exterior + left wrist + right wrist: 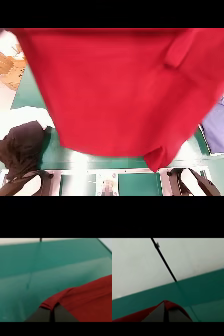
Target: Fold the shirts.
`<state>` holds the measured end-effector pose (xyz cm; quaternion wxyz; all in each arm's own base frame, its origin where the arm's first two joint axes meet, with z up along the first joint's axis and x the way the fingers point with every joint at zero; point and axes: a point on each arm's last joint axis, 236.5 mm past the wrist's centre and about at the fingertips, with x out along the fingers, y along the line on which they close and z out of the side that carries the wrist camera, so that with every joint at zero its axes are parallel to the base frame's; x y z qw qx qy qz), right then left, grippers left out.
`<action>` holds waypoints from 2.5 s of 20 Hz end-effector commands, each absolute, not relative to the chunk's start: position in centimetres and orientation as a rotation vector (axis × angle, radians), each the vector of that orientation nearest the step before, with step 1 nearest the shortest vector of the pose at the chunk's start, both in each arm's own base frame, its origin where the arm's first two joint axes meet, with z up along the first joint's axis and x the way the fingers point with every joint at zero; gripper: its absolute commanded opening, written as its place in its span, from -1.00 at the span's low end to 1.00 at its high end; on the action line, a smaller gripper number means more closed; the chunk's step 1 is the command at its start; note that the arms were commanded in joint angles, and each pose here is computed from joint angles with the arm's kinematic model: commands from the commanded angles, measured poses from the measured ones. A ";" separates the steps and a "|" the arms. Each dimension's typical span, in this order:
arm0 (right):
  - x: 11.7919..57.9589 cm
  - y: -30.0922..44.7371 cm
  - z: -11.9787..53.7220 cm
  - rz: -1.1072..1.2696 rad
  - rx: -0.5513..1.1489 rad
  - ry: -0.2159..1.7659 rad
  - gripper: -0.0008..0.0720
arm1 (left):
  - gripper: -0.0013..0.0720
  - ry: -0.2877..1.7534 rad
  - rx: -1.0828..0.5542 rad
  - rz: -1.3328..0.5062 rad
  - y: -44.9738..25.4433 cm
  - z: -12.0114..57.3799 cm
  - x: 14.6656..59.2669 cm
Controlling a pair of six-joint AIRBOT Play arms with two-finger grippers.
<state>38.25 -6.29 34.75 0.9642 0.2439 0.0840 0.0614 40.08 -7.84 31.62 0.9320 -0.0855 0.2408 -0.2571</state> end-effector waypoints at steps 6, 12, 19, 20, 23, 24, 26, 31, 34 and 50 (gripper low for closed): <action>52.0 -6.2 5.2 0.056 0.700 0.660 -0.91 | -0.90 0.839 -0.393 -0.465 -11.0 6.3 53.1; 60.1 -7.9 2.6 0.097 0.804 0.634 -0.91 | -0.89 0.756 -0.517 -0.310 -8.7 1.9 58.3; 64.4 -8.1 8.4 0.157 0.765 0.490 -0.91 | -0.90 0.614 -0.515 -0.293 -7.8 6.9 61.1; 64.4 -8.1 8.6 0.160 0.763 0.488 -0.91 | -0.89 0.607 -0.514 -0.297 -7.8 7.3 61.2; 63.2 -7.5 6.6 0.178 0.701 0.580 -0.91 | -0.89 0.669 -0.501 -0.332 -8.7 5.9 60.3; 62.6 -7.4 5.4 0.169 0.673 0.634 -0.91 | -0.90 0.710 -0.485 -0.349 -9.0 4.8 59.7; 61.1 -8.3 3.0 0.123 0.612 0.738 -0.91 | -0.90 0.804 -0.457 -0.374 -9.6 2.2 58.4; 57.3 -10.0 -0.9 0.084 0.521 0.934 -0.91 | -0.89 1.031 -0.451 -0.389 -10.1 -4.0 55.2; 55.7 -9.6 -3.6 0.079 0.537 1.004 -0.91 | -0.89 1.075 -0.466 -0.392 -10.4 -5.5 54.6; 53.2 -9.0 -8.2 0.047 0.518 1.101 -0.91 | -0.90 1.113 -0.424 -0.389 -11.9 -8.0 54.4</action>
